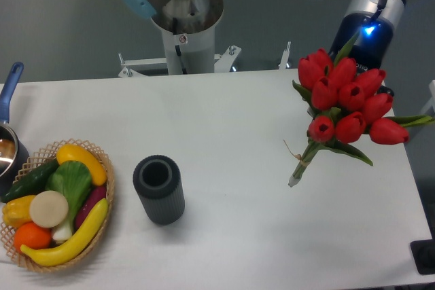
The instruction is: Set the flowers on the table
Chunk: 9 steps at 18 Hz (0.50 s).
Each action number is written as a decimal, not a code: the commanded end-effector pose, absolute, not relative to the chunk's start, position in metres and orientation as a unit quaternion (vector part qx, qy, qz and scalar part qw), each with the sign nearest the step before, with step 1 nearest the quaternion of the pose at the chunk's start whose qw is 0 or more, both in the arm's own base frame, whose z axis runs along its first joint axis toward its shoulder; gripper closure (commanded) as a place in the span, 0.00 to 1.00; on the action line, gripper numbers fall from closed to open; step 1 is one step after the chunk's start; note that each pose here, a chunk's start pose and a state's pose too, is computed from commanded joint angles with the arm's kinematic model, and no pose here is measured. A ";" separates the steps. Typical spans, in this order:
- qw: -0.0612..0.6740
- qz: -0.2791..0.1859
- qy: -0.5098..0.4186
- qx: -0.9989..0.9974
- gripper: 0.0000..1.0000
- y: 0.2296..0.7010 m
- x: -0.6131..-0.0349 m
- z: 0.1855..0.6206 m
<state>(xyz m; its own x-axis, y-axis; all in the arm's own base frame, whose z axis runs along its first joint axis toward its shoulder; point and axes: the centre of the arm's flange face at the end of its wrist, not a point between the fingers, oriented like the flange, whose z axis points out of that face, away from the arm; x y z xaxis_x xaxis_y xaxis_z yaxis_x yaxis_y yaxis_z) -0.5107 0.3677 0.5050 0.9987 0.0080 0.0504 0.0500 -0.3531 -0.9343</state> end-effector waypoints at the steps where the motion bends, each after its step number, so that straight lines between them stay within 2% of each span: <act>1: 0.568 -0.019 -0.018 -0.822 0.60 0.368 -0.511 0.504; 9: 0.568 -0.013 -0.022 -0.823 0.60 0.361 -0.513 0.506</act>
